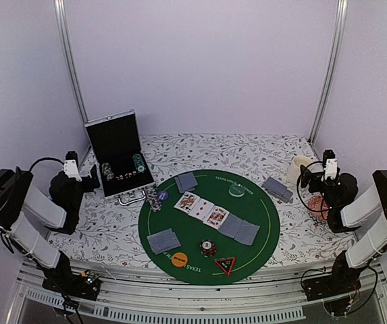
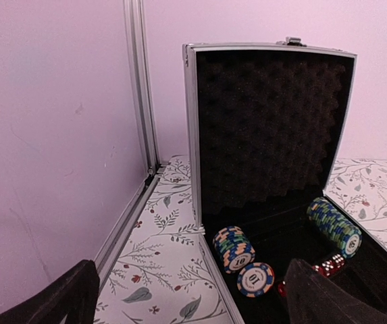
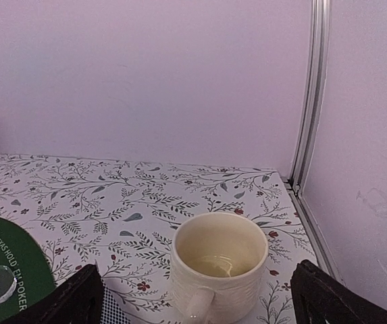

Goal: Distribute texas hold em gaming equipment
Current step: Reset both arms

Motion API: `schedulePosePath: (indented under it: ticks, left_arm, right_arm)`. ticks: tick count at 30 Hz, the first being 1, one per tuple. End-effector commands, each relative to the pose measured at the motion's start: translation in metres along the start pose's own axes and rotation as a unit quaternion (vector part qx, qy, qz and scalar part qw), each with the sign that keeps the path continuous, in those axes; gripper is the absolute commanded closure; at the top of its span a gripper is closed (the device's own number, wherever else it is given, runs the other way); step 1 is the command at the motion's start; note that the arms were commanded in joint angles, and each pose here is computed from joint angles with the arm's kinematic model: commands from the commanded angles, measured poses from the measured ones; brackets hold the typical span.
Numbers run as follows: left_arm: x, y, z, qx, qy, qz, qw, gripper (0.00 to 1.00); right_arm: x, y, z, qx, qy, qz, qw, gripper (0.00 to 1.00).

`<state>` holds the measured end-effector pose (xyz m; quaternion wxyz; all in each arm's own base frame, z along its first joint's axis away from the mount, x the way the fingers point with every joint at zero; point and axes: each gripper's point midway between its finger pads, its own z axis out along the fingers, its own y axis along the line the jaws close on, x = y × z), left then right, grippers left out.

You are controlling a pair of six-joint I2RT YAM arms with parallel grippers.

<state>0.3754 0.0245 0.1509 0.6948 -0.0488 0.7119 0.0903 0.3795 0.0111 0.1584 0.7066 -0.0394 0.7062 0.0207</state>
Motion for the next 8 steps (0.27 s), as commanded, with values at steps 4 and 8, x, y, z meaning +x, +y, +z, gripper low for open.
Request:
schedulePosePath:
  ticks: [4, 8]
  left_arm:
    - [-0.0058, 0.0007, 0.0028, 0.003, -0.011, -0.005, 1.0, 0.02]
    - [-0.0058, 0.0007, 0.0026, 0.003, -0.011, -0.005, 1.0, 0.02]
  right_arm:
    - [0.0024, -0.0053, 0.0022, 0.011, 0.004, 0.008, 1.0, 0.01]
    - [0.0027, -0.0053, 0.0019, 0.011, 0.005, 0.009, 1.0, 0.01]
